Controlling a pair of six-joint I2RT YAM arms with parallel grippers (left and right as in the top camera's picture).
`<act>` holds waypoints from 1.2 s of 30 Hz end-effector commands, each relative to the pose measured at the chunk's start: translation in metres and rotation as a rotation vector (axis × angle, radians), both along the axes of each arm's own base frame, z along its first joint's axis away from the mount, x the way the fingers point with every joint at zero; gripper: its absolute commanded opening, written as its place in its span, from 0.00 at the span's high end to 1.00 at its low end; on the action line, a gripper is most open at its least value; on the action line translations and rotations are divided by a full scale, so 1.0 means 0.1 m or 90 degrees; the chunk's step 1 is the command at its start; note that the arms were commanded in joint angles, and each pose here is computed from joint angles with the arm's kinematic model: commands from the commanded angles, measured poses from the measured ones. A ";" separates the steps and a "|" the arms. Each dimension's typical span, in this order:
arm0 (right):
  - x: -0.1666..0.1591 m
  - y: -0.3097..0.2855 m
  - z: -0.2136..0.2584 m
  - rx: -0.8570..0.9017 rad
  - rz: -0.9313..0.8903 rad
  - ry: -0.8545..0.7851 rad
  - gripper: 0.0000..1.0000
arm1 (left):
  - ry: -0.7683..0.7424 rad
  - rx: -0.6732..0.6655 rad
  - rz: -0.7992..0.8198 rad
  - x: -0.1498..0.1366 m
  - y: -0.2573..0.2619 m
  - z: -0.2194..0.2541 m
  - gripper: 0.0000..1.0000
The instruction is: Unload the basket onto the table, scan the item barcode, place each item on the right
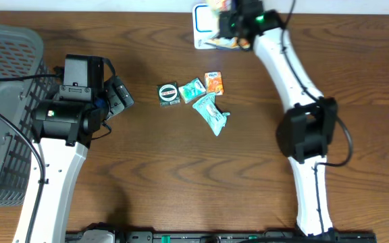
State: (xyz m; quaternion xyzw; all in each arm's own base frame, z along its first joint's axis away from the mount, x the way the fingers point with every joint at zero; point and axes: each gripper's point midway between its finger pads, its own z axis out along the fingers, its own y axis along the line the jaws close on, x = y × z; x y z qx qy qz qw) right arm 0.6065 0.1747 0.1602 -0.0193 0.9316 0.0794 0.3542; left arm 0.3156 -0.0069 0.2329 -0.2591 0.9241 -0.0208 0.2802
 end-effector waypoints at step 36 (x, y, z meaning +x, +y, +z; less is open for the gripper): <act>-1.41 -0.85 -0.48 0.223 0.110 0.422 0.12 | -0.007 0.006 -0.001 0.01 0.02 0.05 0.02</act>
